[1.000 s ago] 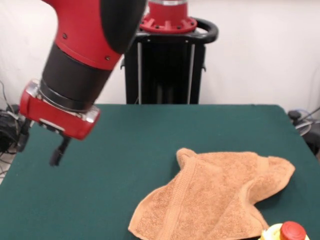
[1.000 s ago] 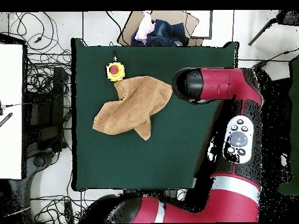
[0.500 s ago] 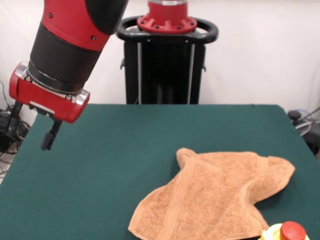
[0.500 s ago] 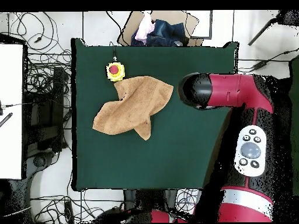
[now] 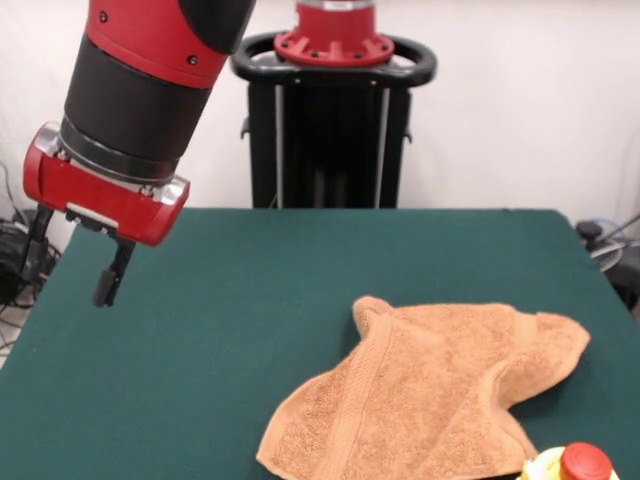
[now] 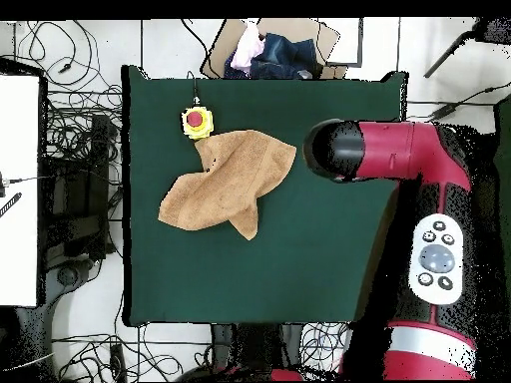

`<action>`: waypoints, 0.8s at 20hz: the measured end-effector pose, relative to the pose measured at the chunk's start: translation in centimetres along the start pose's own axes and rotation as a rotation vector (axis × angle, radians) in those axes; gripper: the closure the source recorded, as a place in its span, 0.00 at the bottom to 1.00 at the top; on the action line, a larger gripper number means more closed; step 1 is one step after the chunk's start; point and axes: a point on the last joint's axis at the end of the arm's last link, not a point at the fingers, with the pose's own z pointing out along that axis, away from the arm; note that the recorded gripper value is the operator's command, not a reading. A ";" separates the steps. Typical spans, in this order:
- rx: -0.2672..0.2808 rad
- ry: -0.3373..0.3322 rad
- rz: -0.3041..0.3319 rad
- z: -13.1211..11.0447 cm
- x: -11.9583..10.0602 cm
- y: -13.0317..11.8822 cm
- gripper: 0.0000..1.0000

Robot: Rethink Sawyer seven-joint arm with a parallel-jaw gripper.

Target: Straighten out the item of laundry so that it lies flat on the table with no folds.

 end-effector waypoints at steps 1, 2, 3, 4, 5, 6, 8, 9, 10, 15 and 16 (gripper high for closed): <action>-0.008 -0.001 0.005 0.2 -0.1 -0.1 0.00; -0.012 -0.002 0.008 0.3 -0.1 -0.2 0.00; -0.016 -0.002 0.012 0.4 -0.1 -0.4 0.00; -0.022 -0.002 0.018 0.6 -0.1 -0.6 0.00; -0.028 -0.002 0.025 0.8 -0.1 -0.9 0.00; -0.029 -0.002 0.026 0.9 -0.1 -1.0 0.00; -0.038 -0.002 0.040 1.2 -0.1 -1.7 0.00; -0.043 -0.002 0.045 1.4 -0.1 -1.9 0.00; -0.047 -0.002 0.051 1.6 0.0 -2.2 0.00; -0.063 0.000 0.064 2.3 0.1 -3.0 0.00; -0.066 -0.001 0.065 2.3 0.0 -3.1 0.00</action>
